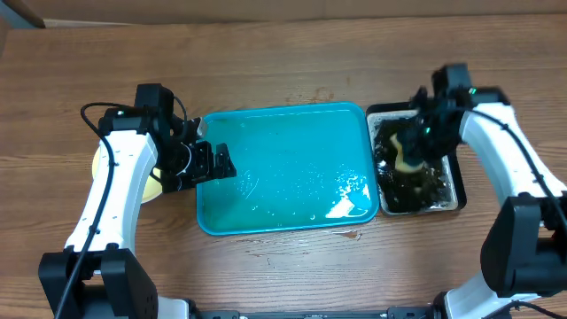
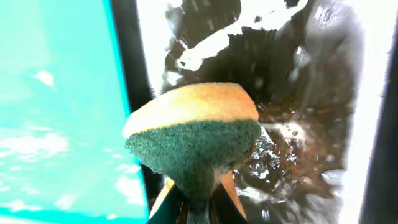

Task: Clean dirty plates on tray and stack at the side

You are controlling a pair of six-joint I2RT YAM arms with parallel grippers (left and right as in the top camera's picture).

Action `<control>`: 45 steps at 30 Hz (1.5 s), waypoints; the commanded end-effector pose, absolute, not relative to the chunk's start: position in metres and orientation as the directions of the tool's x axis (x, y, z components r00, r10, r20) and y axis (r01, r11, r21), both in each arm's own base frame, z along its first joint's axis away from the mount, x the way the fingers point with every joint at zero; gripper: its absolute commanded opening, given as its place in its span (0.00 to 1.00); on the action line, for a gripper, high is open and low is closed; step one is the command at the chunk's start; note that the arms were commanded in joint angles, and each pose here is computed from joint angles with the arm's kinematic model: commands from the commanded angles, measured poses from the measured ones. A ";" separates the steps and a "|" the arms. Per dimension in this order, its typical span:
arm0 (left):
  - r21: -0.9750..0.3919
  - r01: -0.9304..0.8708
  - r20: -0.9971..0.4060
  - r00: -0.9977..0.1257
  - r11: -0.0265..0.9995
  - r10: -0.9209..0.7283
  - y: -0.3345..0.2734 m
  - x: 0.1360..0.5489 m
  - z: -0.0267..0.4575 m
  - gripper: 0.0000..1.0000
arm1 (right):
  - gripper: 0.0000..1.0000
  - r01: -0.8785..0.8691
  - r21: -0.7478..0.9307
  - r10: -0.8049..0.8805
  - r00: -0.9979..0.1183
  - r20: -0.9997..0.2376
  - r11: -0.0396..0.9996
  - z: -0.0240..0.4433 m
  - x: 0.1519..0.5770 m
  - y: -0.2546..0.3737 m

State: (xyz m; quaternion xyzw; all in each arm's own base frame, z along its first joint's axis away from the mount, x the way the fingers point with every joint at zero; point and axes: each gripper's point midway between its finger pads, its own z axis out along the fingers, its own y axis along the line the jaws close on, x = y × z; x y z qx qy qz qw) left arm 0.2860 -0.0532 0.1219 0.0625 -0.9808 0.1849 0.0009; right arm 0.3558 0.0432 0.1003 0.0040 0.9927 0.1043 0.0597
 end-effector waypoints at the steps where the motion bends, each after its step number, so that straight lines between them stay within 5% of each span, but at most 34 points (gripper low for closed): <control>1: -0.377 -0.111 0.014 -0.993 0.920 -0.114 -0.057 0.285 0.127 1.00 | 0.06 -0.014 0.227 0.021 -0.989 -0.149 0.974 0.124 0.362 0.048; 12: -0.376 -0.110 0.014 -0.993 0.920 -0.113 -0.057 0.285 0.127 1.00 | 0.13 -0.003 0.225 0.021 -0.994 -0.103 0.974 0.076 0.347 0.047; 18: -0.376 -0.110 0.014 -0.993 0.920 -0.113 -0.057 0.285 0.127 1.00 | 0.25 0.025 0.230 0.056 -0.990 -0.129 0.973 0.016 0.334 0.047; 25: -0.376 -0.110 0.014 -0.993 0.920 -0.113 -0.057 0.285 0.127 1.00 | 0.33 0.059 0.238 0.095 -0.986 -0.140 0.969 0.001 0.330 0.047; 37: -0.376 -0.110 0.014 -0.993 0.920 -0.113 -0.057 0.285 0.127 1.00 | 0.53 0.045 0.204 0.099 -0.960 -0.262 0.978 0.095 0.371 0.040; 45: -0.378 -0.100 -0.014 -0.993 0.920 -0.113 -0.057 0.291 0.127 1.00 | 0.50 0.036 0.208 0.101 -0.946 -0.308 0.977 0.155 0.364 0.040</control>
